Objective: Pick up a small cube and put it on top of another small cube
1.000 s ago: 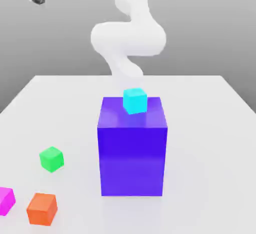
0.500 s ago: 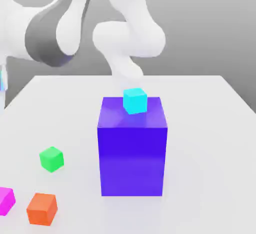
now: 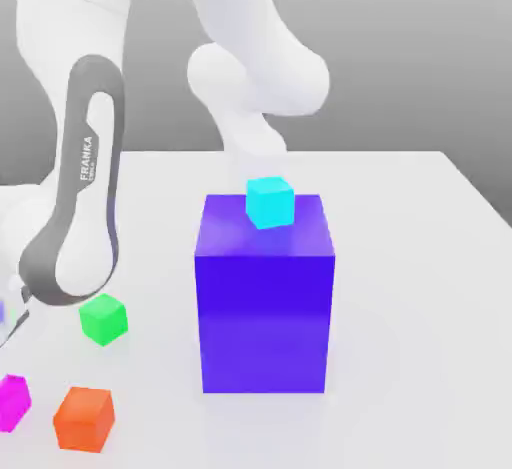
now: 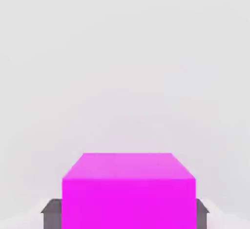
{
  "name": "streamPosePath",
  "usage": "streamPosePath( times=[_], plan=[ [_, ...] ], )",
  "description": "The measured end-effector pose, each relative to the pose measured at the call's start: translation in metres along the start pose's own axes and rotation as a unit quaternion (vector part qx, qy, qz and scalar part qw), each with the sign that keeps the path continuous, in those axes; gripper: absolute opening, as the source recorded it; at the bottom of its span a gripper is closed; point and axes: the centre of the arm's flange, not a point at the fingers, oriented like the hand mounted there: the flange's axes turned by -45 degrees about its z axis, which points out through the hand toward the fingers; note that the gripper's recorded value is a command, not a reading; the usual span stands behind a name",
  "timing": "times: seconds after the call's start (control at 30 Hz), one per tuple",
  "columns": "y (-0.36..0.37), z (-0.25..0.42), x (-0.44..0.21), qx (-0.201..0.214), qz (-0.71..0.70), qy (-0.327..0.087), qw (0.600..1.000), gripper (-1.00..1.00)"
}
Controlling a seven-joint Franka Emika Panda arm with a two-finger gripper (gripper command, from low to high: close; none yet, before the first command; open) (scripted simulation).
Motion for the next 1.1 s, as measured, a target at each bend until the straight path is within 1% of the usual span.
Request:
streamPosePath(
  times=[0.07,0.23,0.43,0.6,0.77,1.0,1.03,1.1],
  plan=[
    [0.0,-0.001,0.0,0.0,0.0,0.0,1.0,-1.0],
    [0.004,-0.059,-0.001,0.001,0.011,-0.003,1.0,-1.0],
    [0.06,-0.094,-0.021,0.011,0.145,-0.024,0.989,-1.0],
    [0.116,-0.111,-0.037,0.009,0.264,-0.023,0.964,-1.0],
    [0.169,-0.111,-0.054,0.001,0.368,-0.004,0.93,-1.0],
    [0.175,-0.056,-0.057,0.0,0.381,0.0,0.925,-1.0],
    [0.175,-0.05,-0.057,0.0,0.38,0.0,0.925,1.0],
    [0.175,-0.05,-0.057,0.0,0.38,0.0,0.925,1.0]
  ],
)
